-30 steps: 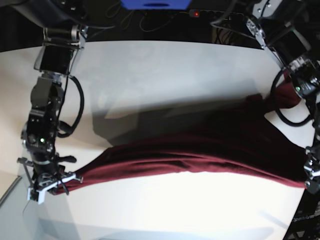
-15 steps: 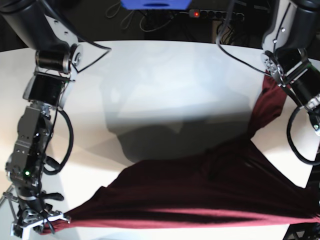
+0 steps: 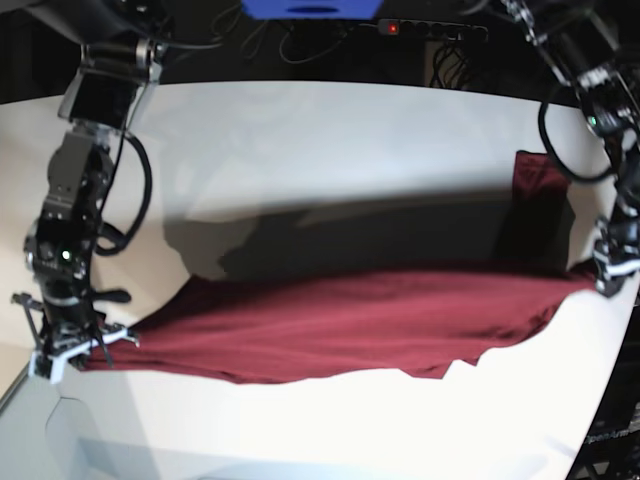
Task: Layout the t-shirt on the table in an organized manner, then fold the t-shirt properly
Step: 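Lift the shirt with both grippers and shake it out in the air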
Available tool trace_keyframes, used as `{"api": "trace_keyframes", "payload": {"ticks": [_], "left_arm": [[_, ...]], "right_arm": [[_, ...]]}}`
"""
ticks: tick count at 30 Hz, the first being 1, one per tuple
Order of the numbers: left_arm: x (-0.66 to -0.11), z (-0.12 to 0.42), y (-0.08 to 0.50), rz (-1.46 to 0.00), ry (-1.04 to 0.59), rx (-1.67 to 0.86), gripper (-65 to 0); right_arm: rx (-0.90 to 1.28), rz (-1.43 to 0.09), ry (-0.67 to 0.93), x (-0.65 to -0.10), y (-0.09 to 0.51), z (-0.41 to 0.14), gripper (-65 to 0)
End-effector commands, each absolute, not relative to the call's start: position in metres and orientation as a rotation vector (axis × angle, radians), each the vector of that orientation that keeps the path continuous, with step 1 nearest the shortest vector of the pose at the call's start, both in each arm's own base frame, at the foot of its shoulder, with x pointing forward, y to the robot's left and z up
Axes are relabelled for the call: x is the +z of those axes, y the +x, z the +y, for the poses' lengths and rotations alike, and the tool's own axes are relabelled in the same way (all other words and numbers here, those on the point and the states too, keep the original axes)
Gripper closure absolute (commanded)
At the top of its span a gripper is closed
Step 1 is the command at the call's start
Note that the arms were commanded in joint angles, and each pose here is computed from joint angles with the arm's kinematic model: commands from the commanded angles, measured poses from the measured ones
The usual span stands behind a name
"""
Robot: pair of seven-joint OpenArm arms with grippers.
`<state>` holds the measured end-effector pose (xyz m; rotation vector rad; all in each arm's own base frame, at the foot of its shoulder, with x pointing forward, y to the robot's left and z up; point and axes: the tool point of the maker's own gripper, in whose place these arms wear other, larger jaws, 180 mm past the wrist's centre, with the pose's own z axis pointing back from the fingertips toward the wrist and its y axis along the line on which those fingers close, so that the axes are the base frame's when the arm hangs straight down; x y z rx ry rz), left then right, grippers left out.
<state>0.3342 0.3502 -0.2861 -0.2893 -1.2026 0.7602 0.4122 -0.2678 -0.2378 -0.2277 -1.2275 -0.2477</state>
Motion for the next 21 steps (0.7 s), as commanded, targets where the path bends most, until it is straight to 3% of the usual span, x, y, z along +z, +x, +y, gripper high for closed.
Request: {"api": "trace_keyframes", "payload": {"ticks": [1, 9, 16, 21], "left_arm": [[-0.269, 0.357, 0.335, -1.261, -0.301, 0.763, -0.3], [-0.306, 0.354, 0.297, -1.143, -0.263, 0.764, -0.2], [-0.27, 0.363, 0.268, -1.221, -0.176, 0.712, -0.2], [-0.281, 0.348, 0.257, -1.192, -0.194, 0.719, -0.4]], "right_arm": [[-0.258, -1.304, -0.262, -0.216, 0.41, -0.278, 0.0], [-0.31, -1.184, -0.318, -0.261, 0.362, -0.304, 0.0], [-0.287, -1.099, -0.324, -0.292, 0.34, -0.302, 0.0], [-0.179, -1.067, -0.29, -0.303, 0.335, -0.29, 0.0]]}}
